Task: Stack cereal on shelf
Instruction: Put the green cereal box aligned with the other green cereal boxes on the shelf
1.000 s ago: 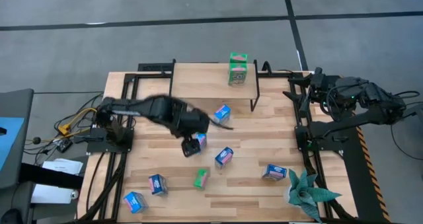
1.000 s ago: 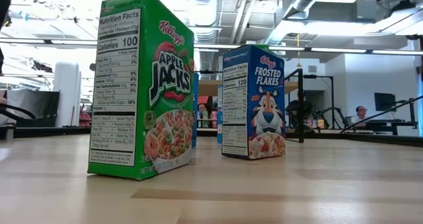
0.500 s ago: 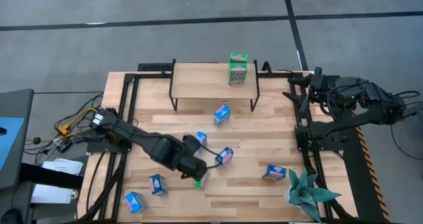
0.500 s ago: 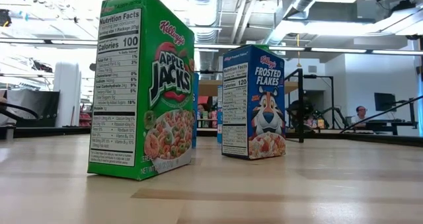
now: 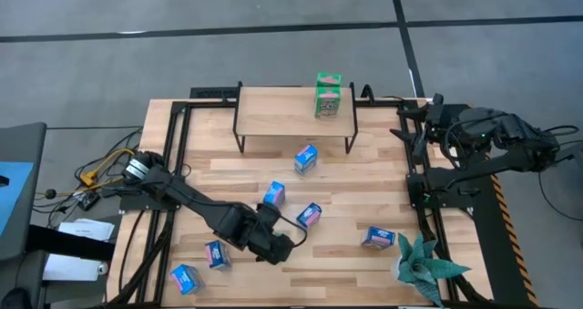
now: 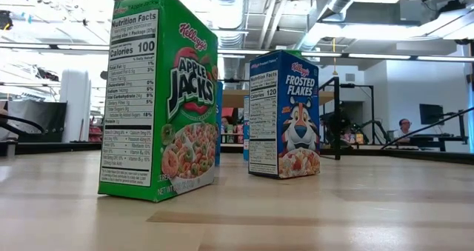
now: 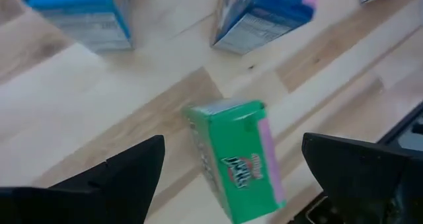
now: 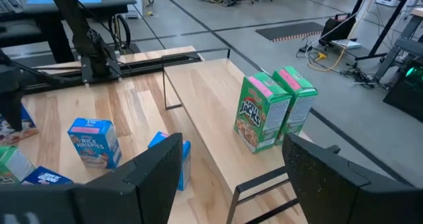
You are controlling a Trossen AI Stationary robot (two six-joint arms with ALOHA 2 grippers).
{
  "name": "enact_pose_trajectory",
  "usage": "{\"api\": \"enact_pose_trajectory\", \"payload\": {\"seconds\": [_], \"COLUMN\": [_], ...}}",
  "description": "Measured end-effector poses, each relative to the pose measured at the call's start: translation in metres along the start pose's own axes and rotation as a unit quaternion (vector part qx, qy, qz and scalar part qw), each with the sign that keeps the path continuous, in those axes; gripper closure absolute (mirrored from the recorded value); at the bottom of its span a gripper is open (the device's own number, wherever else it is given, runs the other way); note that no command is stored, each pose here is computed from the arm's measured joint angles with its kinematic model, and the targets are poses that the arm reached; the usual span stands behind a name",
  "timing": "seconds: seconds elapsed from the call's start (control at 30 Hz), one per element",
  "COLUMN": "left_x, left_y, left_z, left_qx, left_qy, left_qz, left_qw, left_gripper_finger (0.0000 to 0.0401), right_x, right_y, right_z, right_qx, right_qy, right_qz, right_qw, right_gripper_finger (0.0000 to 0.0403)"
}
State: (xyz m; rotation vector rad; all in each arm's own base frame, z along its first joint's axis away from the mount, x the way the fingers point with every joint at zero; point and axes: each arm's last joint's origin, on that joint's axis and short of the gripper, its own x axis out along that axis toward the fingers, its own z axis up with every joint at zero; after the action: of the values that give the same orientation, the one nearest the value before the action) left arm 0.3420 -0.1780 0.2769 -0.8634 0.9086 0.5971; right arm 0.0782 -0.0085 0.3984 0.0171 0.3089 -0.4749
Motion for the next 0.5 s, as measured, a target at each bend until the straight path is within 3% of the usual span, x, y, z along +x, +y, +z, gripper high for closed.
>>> {"api": "enact_pose_trajectory", "payload": {"seconds": [0.13,0.37,0.5], "left_x": [0.005,0.025,0.033], "left_y": [0.003,-0.009,-0.009], "left_z": [-0.011,-0.033,-0.038], "left_qx": [-0.015,-0.030,-0.031], "left_qy": [-0.018,-0.018,-0.009], "left_qz": [0.023,-0.008,0.004], "left_qw": [0.999,0.999,0.999], "left_gripper_finger": [0.0053,0.0053,0.0053], "right_x": [0.000,0.000,0.000], "right_y": [0.000,0.001,0.000], "right_z": [0.000,-0.001,-0.003], "right_qx": [-0.001,-0.002,-0.007], "right_qy": [0.002,0.005,0.016], "right_qz": [0.004,0.010,0.008], "right_qw": [1.000,1.000,1.000], "right_gripper_finger": [0.0117,0.0117,0.0117]}}
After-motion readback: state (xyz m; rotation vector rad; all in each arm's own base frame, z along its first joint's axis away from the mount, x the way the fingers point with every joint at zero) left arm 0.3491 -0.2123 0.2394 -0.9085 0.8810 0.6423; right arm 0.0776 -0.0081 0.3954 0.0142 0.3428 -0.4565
